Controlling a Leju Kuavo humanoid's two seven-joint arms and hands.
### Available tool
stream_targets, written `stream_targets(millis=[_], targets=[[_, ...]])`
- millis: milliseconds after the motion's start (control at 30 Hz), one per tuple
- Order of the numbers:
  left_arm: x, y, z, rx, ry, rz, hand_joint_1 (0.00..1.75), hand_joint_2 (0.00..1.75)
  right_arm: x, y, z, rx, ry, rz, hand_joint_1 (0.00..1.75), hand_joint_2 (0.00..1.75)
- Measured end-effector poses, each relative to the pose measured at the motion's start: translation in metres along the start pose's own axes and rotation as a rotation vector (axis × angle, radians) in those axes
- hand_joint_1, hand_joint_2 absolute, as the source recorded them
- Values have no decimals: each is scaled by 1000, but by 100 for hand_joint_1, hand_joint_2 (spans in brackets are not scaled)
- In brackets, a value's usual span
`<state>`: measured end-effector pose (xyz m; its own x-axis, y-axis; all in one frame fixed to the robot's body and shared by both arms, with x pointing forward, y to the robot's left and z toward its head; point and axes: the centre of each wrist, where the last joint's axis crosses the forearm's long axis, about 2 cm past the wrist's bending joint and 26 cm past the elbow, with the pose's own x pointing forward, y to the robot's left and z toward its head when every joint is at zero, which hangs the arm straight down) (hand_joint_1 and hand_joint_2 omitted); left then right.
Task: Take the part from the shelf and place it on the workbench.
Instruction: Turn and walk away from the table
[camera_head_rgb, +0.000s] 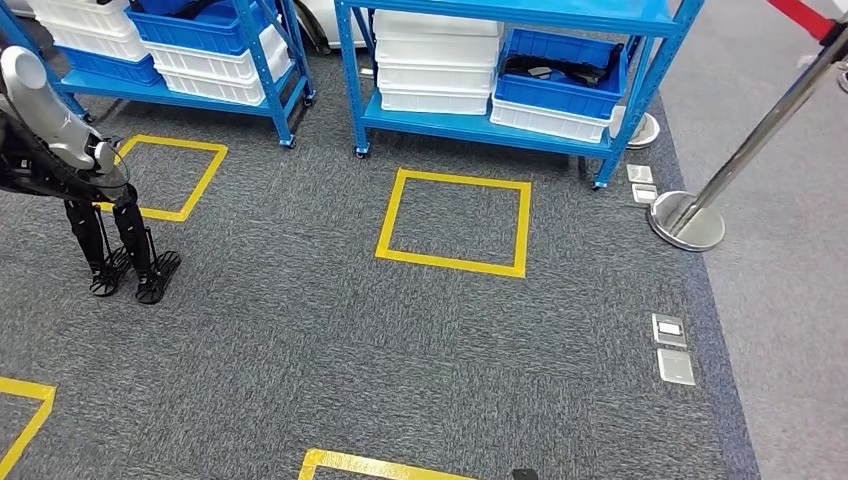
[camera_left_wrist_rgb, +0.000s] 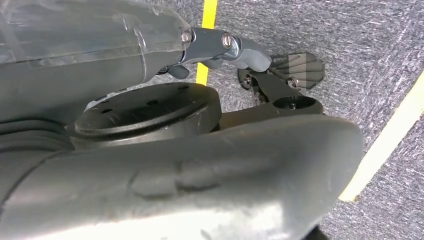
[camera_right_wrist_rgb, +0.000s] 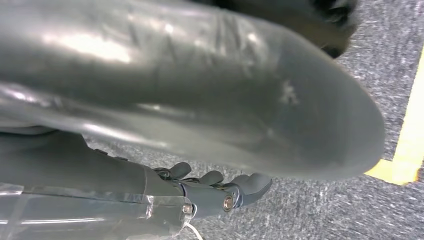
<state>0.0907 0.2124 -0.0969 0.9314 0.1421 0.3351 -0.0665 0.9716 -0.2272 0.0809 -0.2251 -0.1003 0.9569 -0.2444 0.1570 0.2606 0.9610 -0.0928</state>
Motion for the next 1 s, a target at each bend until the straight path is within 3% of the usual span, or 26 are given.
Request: stream_targets(millis=[1000], targets=[[-1,-1,0,-4,5,3,0,0,0,-1,0,-3,2,-6,0,0]])
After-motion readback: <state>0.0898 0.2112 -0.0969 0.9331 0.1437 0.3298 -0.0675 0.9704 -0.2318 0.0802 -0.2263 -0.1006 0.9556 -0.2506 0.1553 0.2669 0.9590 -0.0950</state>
